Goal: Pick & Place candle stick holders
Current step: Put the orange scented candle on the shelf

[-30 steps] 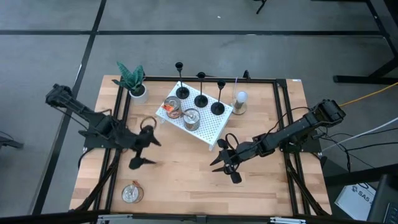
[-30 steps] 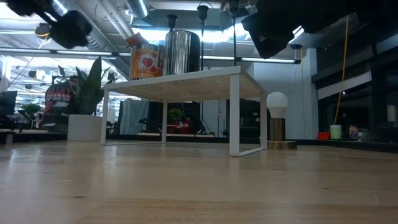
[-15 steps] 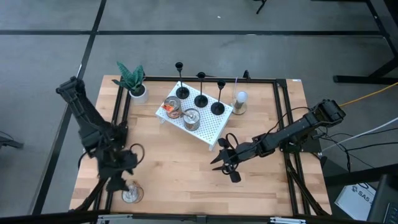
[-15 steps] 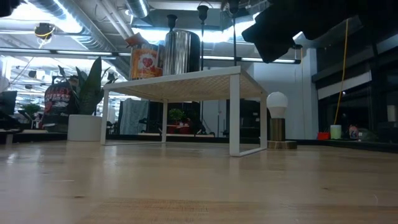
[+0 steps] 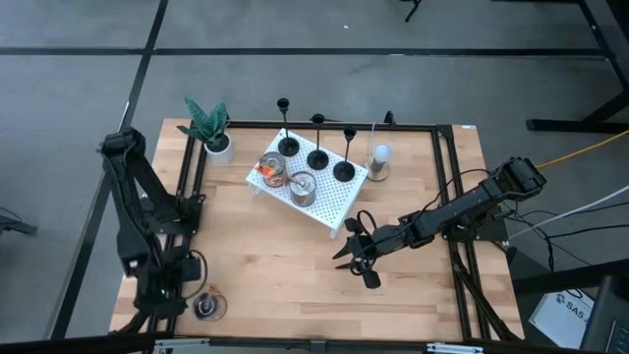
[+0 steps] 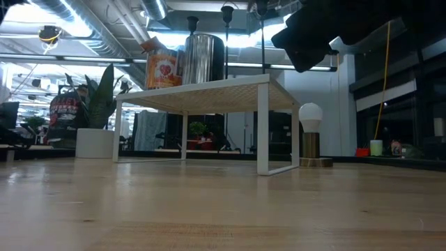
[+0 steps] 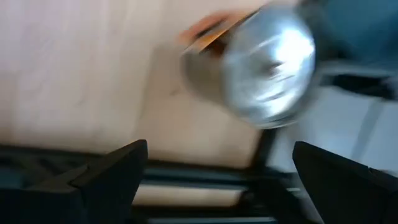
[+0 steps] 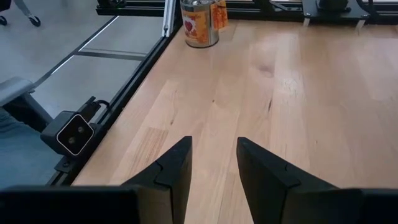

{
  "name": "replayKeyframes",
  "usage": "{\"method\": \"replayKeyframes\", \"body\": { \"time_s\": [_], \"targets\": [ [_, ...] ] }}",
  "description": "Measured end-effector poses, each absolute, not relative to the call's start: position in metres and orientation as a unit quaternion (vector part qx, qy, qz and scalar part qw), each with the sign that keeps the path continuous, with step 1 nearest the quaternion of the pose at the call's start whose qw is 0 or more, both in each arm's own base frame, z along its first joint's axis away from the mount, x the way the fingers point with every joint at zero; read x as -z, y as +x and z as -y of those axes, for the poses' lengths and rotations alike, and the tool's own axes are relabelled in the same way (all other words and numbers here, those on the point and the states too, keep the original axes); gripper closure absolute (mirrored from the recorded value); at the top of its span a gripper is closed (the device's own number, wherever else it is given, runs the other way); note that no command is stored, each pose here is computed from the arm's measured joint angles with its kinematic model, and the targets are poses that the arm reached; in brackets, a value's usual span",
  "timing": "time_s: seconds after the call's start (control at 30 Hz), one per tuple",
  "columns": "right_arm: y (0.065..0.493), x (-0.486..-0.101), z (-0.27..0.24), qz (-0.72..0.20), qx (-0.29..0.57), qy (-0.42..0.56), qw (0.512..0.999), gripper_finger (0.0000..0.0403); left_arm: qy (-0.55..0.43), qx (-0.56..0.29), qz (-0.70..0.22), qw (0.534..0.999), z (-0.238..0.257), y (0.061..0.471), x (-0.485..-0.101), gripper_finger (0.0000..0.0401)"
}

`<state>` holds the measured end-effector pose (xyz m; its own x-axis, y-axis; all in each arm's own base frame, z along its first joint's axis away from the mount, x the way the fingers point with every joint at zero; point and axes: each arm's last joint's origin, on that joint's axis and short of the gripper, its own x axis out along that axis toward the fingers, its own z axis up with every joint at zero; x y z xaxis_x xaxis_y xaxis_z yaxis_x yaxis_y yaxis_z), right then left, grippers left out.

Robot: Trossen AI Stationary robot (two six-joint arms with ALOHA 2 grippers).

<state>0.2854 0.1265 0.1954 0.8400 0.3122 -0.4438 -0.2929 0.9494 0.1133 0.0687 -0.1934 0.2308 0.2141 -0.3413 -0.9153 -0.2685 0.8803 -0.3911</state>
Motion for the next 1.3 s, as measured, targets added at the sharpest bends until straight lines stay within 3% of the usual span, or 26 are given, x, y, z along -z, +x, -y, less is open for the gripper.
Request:
{"method": "replayKeyframes", "body": {
  "time_s": [0.23, 0.53, 0.93, 1.3],
  "targets": [
    [0.285, -0.195, -0.127, -0.235, -0.158, 0.019, 0.959, 0.0273, -0.15, -0.036, -0.699, 0.699, 0.211, 0.07, -0.19, 0.0001],
    [0.285, -0.195, -0.126, -0.236, -0.158, 0.017, 0.959, 0.0273, -0.112, -0.029, -0.7, 0.704, 0.227, 0.079, -0.164, 0.0001],
    [0.285, -0.195, -0.126, -0.237, -0.158, 0.016, 0.958, 0.0273, -0.07, -0.04, -0.646, 0.759, 0.226, 0.103, -0.149, 0.0001],
    [0.285, -0.195, -0.126, -0.238, -0.157, 0.016, 0.958, 0.0273, -0.052, -0.071, -0.548, 0.832, 0.208, 0.166, -0.14, 0.0001]
  ]
}}
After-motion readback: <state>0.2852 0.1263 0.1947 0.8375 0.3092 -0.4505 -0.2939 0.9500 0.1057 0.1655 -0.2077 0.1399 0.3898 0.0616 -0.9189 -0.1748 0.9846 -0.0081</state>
